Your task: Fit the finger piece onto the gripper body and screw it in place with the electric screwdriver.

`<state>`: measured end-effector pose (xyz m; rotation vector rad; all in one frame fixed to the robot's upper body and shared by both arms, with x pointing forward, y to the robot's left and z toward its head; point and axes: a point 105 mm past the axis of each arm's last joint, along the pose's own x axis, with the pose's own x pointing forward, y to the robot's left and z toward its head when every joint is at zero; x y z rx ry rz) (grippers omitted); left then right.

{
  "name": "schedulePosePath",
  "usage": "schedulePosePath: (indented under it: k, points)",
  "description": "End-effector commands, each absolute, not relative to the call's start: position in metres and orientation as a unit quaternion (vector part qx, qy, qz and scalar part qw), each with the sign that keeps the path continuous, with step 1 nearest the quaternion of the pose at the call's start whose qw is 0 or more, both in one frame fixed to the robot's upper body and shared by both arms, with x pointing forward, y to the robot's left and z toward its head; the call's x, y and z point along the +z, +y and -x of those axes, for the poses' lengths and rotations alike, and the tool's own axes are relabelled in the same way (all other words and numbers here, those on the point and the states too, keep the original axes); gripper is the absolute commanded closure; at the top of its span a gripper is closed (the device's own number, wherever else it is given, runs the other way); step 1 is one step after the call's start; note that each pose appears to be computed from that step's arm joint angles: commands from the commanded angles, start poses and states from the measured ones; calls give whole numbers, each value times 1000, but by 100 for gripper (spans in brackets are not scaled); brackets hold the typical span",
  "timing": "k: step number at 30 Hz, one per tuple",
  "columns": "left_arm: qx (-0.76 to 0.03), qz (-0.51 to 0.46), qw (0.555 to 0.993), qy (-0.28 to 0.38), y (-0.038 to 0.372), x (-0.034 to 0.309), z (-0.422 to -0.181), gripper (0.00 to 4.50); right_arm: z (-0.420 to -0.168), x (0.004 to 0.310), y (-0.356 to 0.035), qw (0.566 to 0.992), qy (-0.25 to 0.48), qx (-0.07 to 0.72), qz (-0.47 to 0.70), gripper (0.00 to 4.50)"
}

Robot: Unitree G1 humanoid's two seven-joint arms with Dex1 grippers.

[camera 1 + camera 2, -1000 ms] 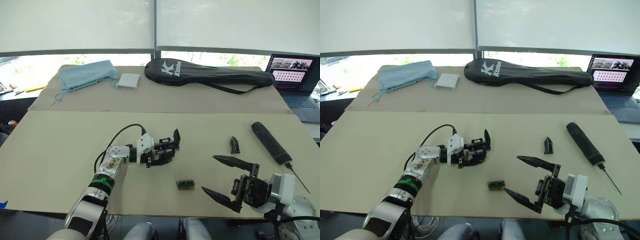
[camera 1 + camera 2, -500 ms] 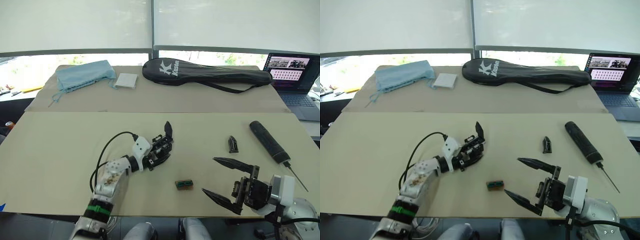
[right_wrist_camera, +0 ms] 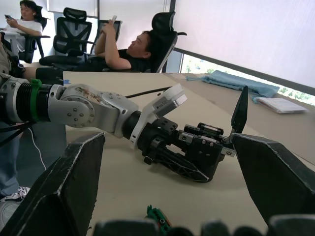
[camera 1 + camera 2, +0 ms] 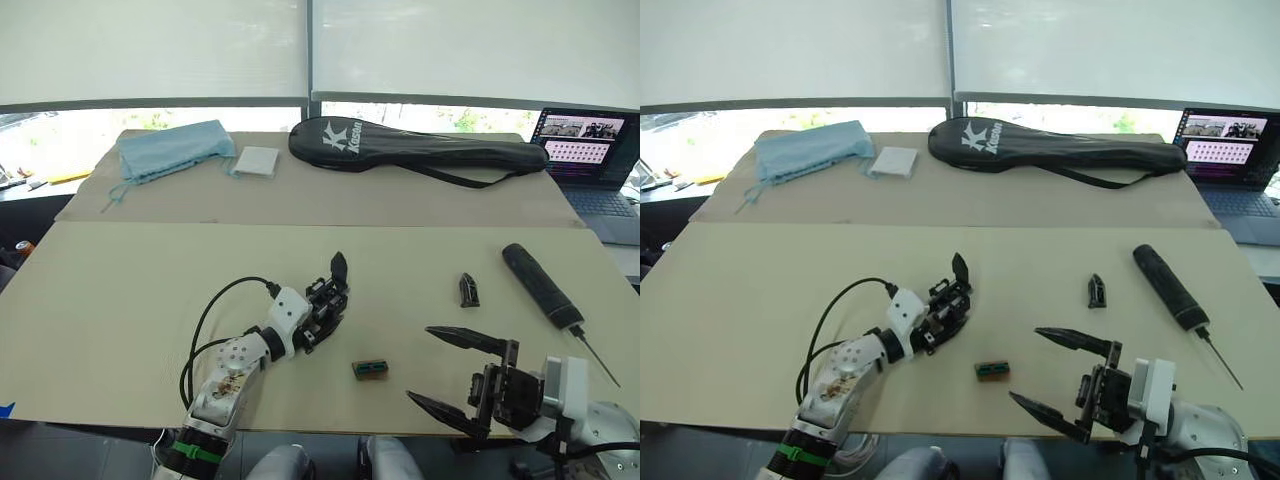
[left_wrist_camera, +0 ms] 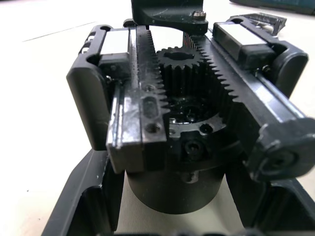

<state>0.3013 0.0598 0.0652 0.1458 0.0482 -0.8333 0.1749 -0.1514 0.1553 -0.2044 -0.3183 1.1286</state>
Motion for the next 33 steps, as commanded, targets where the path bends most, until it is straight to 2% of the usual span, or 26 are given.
schedulePosePath:
  k: [1,2,8,12,14,17,21,25,33]
  points:
    - [-410,-80,908,28,64,58,-296,31,-171,168,-154,822,-173,532,109,0]
    - [-409,-79,909,29,64,58,-296,2,-171,167,-154,822,-172,532,109,0]
    - [-408,-88,909,25,84,61,-302,2,-172,167,-153,824,-176,527,111,0]
    - [-500,-79,862,38,107,70,-294,2,-174,166,-153,824,-179,525,113,0]
    - [-523,-111,843,55,123,69,-298,2,-174,165,-154,824,-178,526,114,0]
    - [-555,-107,822,74,135,76,-307,2,-175,165,-154,824,-179,525,114,0]
    - [-608,-142,778,66,127,77,-316,2,-177,166,-152,823,-182,525,113,0]
    - [-651,-136,743,70,112,75,-320,2,-178,166,-151,822,-184,526,113,0]
    - [-671,-155,723,47,91,73,-337,2,-174,167,-151,825,-182,522,118,0]
